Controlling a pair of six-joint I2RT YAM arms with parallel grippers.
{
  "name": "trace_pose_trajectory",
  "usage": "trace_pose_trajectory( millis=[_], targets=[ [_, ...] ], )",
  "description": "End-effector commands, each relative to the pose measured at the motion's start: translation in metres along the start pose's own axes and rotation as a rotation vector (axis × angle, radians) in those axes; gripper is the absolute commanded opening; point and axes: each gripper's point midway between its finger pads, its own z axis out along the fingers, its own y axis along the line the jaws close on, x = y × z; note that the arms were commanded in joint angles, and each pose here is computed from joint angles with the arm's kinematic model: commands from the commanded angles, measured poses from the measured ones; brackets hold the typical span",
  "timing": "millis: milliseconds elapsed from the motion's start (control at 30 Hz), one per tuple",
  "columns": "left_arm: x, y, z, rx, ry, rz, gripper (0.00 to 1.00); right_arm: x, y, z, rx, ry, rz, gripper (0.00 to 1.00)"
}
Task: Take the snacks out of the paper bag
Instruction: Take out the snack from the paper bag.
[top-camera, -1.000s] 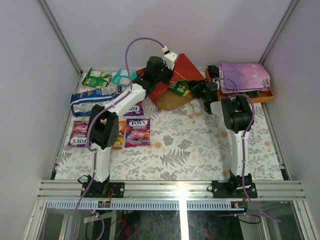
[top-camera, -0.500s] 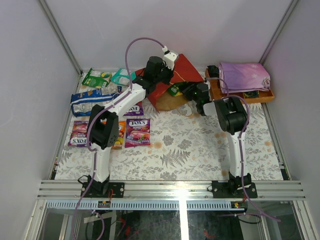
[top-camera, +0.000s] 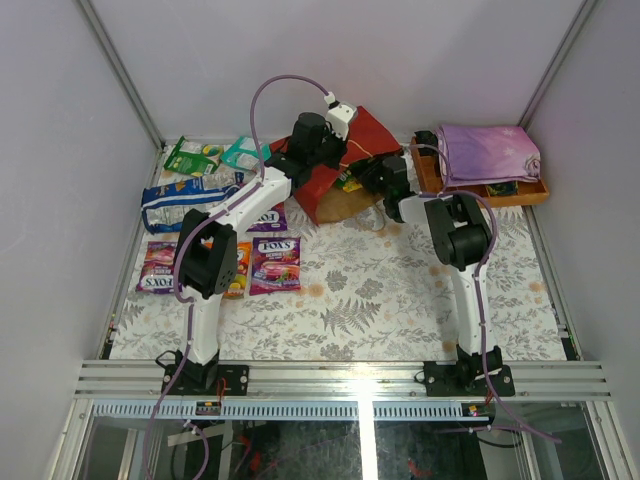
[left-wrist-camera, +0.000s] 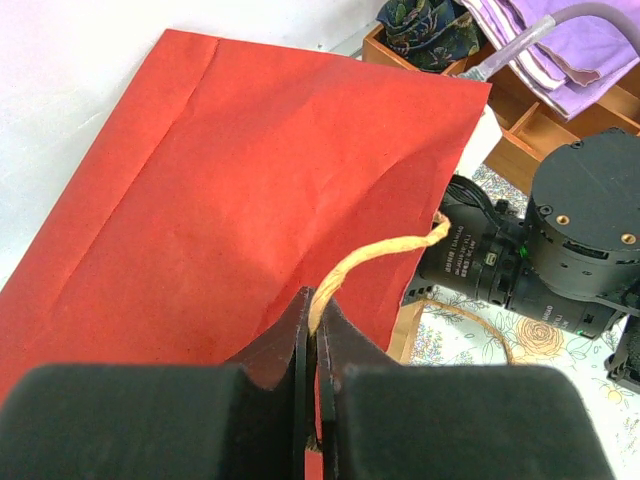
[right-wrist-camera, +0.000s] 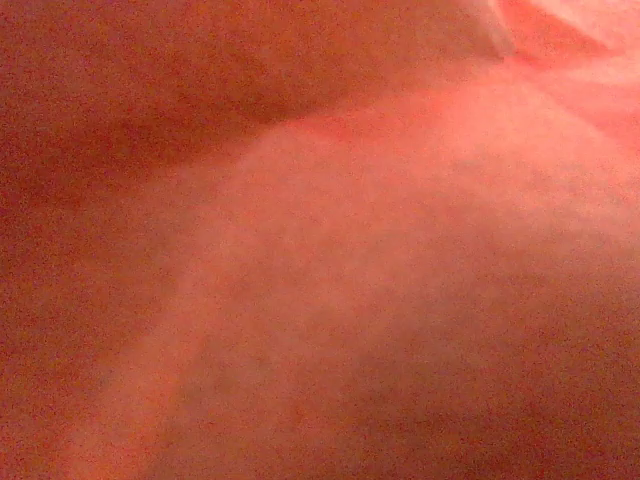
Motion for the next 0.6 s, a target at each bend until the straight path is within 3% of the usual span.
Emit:
trace_pose_trajectory(
  millis=[0, 100, 133, 567],
  targets=[
    [-0.023, 0.004, -0.006, -0.005, -0.055, 0.000, 0.00, -0.009, 0.026, 0.010, -0.046, -0.043, -0.046, 0.24],
    [-0.023, 0.005, -0.006, -0.011, -0.054, 0.004, 0.00, -0.009, 0.026, 0.010, -0.049, -0.045, -0.048, 0.02],
    [-0.023, 0.005, -0.006, -0.012, -0.054, 0.005, 0.00, -0.010, 0.027, 0.009, -0.055, -0.048, -0.049, 0.00],
    [-0.023, 0.012, -0.003, -0.037, -0.054, -0.015, 0.00, -0.038, 0.108, -0.065, -0.287, -0.136, -0.130, 0.00]
  ],
)
